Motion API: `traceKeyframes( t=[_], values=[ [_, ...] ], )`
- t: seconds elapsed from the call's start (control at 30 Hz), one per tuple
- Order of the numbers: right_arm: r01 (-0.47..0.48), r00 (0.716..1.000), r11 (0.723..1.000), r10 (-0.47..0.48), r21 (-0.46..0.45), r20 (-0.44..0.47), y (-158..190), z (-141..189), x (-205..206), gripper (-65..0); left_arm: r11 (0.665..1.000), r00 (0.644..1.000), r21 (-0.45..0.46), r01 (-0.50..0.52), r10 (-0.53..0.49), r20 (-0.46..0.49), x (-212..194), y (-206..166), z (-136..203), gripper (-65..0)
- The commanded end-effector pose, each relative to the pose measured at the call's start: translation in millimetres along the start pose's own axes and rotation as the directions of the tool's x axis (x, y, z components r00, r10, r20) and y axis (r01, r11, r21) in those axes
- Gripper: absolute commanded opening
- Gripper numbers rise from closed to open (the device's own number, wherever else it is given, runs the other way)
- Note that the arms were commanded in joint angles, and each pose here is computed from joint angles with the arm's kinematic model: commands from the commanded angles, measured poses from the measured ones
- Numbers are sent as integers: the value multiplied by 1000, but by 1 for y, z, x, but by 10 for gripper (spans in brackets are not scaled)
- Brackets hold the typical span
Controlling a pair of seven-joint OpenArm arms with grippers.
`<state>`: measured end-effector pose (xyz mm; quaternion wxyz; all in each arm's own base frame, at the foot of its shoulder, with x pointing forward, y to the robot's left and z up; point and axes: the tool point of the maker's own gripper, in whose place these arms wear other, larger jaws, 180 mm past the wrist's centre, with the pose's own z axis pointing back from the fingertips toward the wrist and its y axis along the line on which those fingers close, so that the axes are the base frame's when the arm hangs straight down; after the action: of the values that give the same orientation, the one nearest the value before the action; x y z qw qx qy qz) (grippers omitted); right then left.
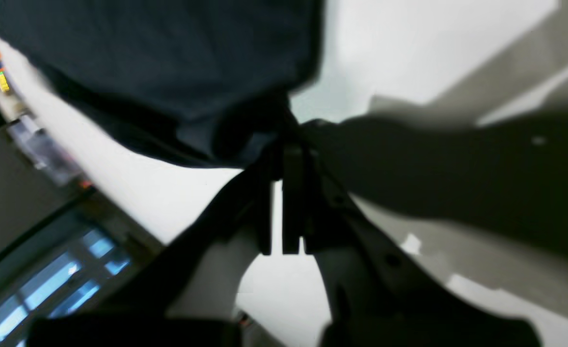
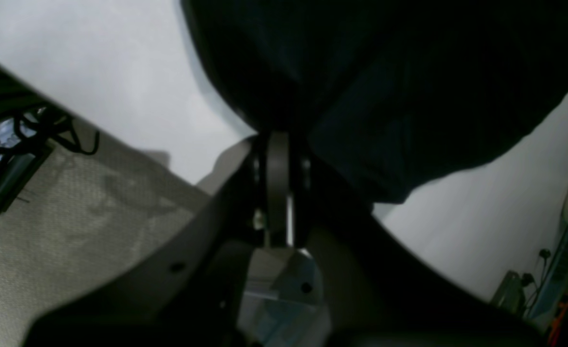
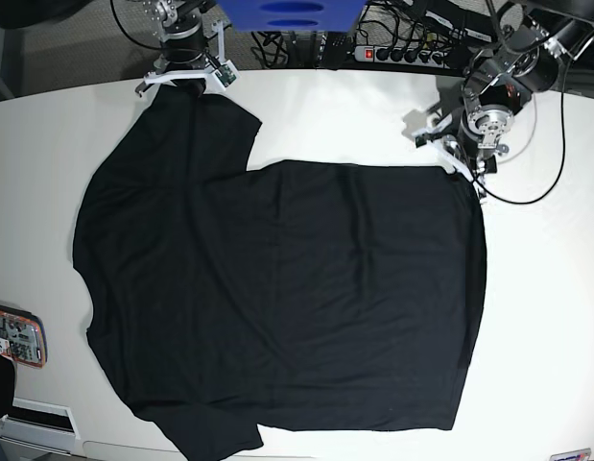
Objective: Fold the T-shirt properly
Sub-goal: 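Lift the shoulder corners and pull them toward the hem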
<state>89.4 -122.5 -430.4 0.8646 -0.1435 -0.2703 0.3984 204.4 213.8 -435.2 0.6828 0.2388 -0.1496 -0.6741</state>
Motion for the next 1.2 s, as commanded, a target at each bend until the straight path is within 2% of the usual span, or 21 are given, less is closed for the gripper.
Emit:
traceKeyframes(
  t=[0.0, 0.13, 0.53, 0.63, 0.83, 1.07, 1.17],
  values=[
    [3, 1000, 1000, -3, -15, 15, -5, 4, 3, -650, 1000, 1000, 23, -8, 8, 4, -3, 9, 6, -650],
    [10, 1000, 998, -11, -65, -18, -24, 1, -9, -650, 997, 999, 70, -46, 46, -6, -11, 26, 14, -650],
    [28, 999, 982, -25, -186, 21, -73, -7, 2, -650, 981, 990, 150, -122, 131, -54, -36, 57, 16, -650],
    [37, 997, 973, -20, -226, 77, -89, -11, 16, -650, 963, 977, 183, -198, 208, -39, -36, 68, 17, -650],
    [60, 991, 949, -20, -308, 132, -125, -18, 38, -650, 902, 935, 247, -355, 340, 102, -26, 93, 19, -650],
    [83, 982, 925, -13, -372, 188, -156, -22, 63, -650, 857, 903, 285, -429, 418, 102, -39, 122, 3, -650],
    [69, 983, 927, 1, -368, 186, -163, -27, 71, -650, 846, 897, 300, -440, 431, 100, -42, 134, -2, -650]
  ],
)
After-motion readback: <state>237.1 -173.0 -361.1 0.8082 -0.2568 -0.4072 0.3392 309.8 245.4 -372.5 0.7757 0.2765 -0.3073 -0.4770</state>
